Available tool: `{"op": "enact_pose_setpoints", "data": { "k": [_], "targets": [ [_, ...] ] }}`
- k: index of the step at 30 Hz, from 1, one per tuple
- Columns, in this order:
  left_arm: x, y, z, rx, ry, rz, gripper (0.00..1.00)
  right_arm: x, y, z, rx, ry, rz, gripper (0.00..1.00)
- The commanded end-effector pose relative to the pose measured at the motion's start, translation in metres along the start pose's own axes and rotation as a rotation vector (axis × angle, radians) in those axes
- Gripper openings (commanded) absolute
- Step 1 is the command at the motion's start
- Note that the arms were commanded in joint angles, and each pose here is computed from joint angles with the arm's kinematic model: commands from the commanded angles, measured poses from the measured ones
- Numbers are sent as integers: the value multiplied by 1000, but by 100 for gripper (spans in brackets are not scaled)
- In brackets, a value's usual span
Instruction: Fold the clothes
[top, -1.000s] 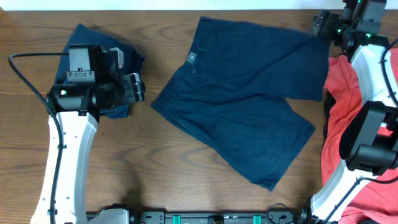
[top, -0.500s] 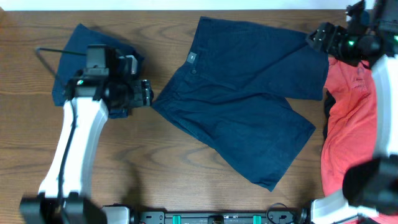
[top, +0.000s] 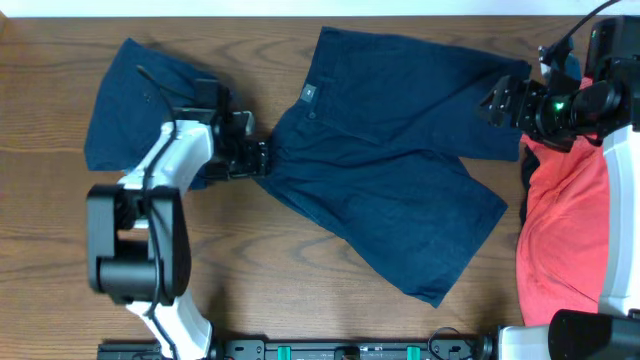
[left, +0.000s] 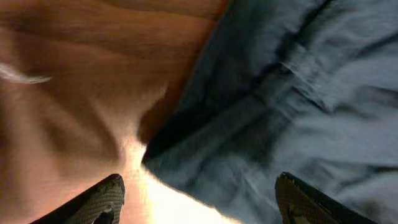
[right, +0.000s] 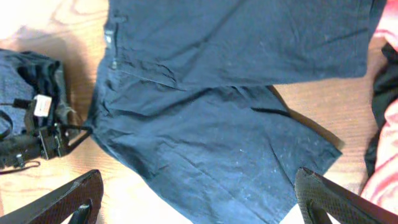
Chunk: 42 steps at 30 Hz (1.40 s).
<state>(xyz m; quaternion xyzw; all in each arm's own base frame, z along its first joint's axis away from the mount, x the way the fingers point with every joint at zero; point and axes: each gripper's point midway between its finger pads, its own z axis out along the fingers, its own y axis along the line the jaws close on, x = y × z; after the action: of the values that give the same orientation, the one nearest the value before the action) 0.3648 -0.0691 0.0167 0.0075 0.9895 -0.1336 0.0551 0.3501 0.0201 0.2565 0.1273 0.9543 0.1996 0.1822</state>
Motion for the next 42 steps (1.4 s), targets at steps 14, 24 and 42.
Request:
{"op": "enact_pose_setpoints", "data": {
  "k": [14, 24, 42],
  "targets": [
    [68, 52, 3, -259, 275, -212, 6, 61, -60, 71, 149, 211, 142, 96],
    [80, 55, -37, -262, 274, -267, 6, 92, -130, 135, 351, 145, 240, 88],
    [66, 59, -82, -247, 107, -293, 7, 152, -98, 190, -33, 233, -53, 68]
  ]
}}
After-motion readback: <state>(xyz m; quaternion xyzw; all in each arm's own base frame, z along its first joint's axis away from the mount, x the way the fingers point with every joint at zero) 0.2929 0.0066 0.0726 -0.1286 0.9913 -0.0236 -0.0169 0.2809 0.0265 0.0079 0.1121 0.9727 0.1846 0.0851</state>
